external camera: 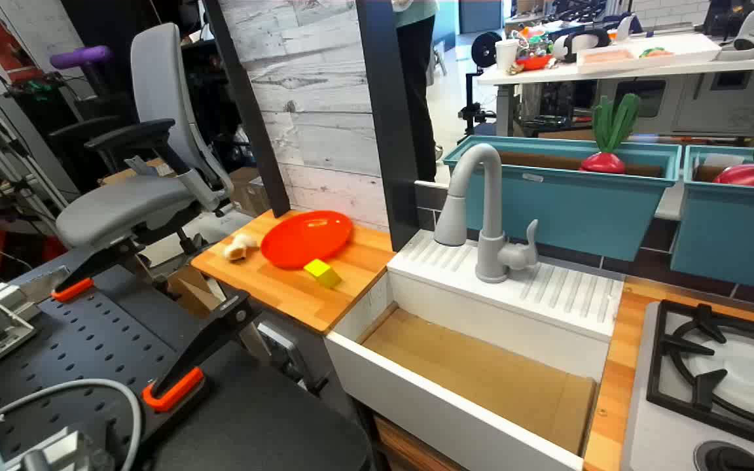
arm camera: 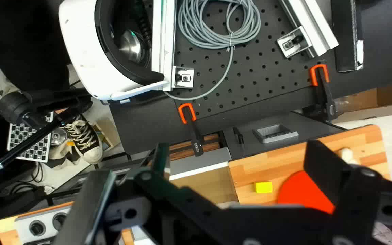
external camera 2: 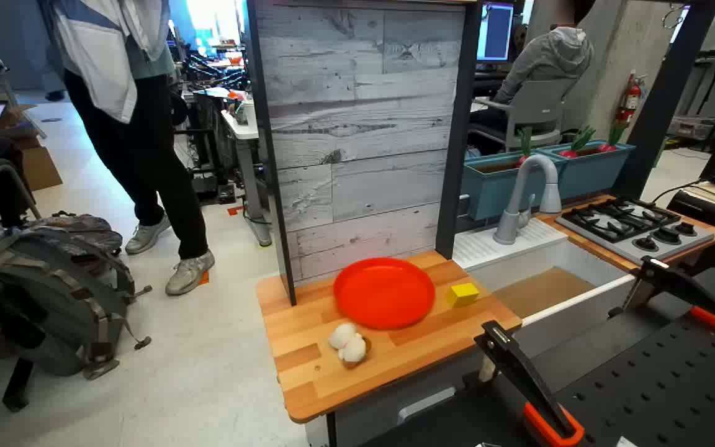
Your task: Put the doll on the orange plate
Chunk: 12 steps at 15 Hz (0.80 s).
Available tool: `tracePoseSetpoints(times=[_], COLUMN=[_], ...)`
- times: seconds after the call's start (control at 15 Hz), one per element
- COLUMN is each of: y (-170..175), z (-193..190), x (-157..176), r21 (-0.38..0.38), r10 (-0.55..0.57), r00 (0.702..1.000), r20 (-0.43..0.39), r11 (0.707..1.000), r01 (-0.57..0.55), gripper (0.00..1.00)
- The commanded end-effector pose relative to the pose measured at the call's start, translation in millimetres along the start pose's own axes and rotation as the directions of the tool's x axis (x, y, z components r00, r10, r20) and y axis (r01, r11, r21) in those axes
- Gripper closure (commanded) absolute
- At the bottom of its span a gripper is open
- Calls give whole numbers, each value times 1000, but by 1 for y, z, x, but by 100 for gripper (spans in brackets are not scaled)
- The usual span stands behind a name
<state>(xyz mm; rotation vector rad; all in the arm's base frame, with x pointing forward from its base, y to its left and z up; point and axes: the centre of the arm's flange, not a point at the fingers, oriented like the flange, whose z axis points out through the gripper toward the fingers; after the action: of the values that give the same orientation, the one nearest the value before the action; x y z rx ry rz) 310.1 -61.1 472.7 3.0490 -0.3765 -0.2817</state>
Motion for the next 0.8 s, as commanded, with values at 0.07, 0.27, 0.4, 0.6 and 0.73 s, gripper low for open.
tracePoseSetpoints(times=[0.07,0.27,0.4,0.6,0.73], y=[0,0,0,0,-8], z=[0,0,0,0,2], x=[0,0,0,0,12], r21=[0,0,0,0,-4], r10=[0,0,0,0,24], r00=[1000,1000,1000,1000,999], r20=[0,0,0,0,-22], r11=[1000,1000,1000,1000,1000], r01=[0,0,0,0,-24], gripper=[0,0,0,0,0])
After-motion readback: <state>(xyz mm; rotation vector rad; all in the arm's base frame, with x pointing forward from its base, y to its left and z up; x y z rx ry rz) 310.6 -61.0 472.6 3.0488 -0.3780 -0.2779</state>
